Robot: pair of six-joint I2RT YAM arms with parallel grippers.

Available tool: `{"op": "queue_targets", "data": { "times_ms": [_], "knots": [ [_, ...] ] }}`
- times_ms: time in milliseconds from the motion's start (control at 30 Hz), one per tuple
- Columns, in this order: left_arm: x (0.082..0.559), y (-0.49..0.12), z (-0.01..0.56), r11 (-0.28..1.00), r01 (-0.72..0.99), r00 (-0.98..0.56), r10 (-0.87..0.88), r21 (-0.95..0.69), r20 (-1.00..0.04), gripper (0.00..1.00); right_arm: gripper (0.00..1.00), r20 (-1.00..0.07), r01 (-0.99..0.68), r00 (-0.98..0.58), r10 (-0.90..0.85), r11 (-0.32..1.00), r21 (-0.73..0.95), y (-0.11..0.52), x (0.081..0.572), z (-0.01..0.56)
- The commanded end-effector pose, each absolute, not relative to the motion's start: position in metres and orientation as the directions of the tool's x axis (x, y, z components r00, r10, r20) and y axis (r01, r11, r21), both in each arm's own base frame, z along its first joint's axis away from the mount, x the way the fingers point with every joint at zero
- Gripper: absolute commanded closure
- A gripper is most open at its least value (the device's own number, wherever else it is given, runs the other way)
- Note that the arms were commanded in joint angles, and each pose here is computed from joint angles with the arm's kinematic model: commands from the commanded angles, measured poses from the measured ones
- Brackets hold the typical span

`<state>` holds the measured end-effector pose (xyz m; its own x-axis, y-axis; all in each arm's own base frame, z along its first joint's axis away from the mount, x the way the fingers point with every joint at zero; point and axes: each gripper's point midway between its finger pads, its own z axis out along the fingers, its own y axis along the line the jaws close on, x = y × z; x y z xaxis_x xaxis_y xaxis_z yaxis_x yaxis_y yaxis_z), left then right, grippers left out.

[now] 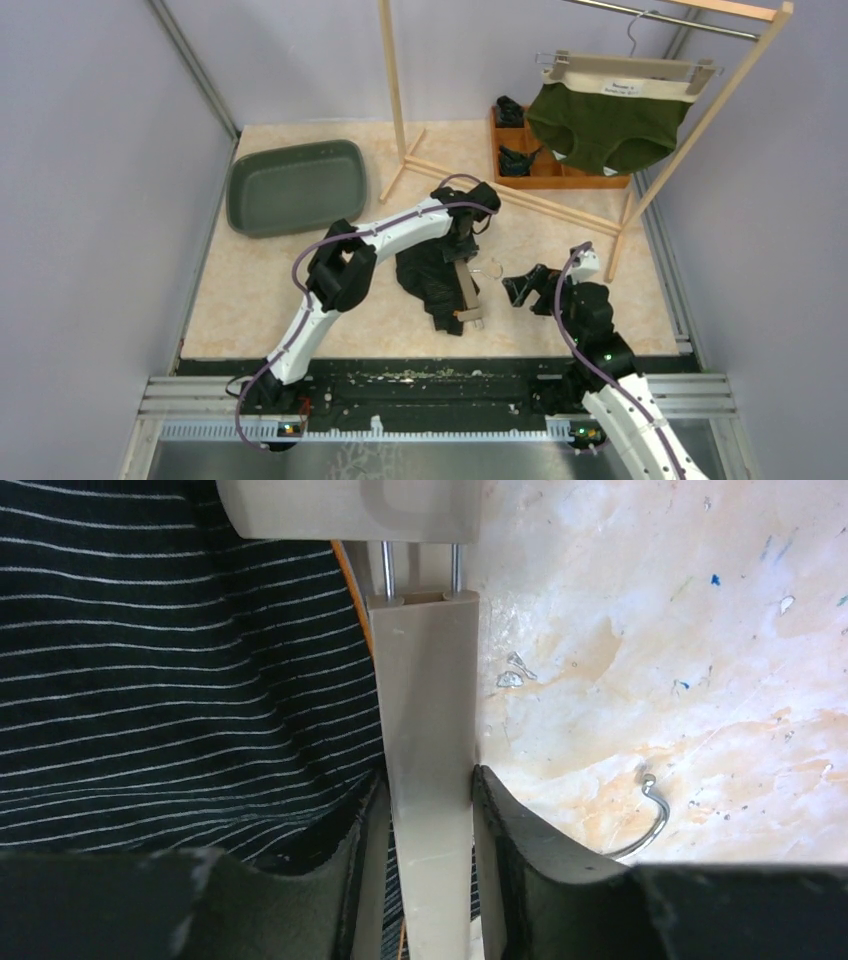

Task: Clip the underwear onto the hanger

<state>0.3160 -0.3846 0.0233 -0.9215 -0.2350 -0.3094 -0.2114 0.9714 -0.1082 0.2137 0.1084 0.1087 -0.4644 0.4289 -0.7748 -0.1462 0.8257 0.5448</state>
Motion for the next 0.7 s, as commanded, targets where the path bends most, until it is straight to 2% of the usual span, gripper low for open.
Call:
{"op": "queue_targets", "data": {
  "times_ms": [0,100,133,400,567,667],
  "knots": [
    [0.327,-0.375,0.0,0.979,-0.2,-0.917,-0.202,-0.042,-0.344,0.71,0.09,-0.787,-0.191,-0.445,0.428,0.813,0.55,0.115,0.22,0.118],
    [0.343,-0.379,0.015,0.981,-0.171,-0.904,-0.195,-0.096,-0.38,0.98,0.11,-0.788,-0.255,-0.475,0.392,0.796,0.549,0.128,0.222,0.118],
    [0.349,-0.381,0.022,0.98,-0.156,-0.899,-0.192,-0.12,-0.394,1.0,0.11,-0.789,-0.278,-0.486,0.377,0.789,0.548,0.133,0.222,0.118],
    [0.382,-0.372,0.085,0.96,-0.029,-0.804,-0.188,-0.279,-0.564,1.0,0.15,-0.797,-0.44,-0.517,0.311,0.703,0.559,0.167,0.234,0.141],
    [0.38,-0.378,0.126,0.862,0.115,-0.73,-0.264,-0.494,-0.63,1.0,0.17,-0.793,-0.468,-0.522,0.313,0.672,0.574,0.178,0.243,0.146],
    [0.372,-0.382,0.144,0.804,0.196,-0.704,-0.282,-0.561,-0.651,1.0,0.18,-0.787,-0.482,-0.528,0.318,0.651,0.587,0.185,0.245,0.15]
  ]
}}
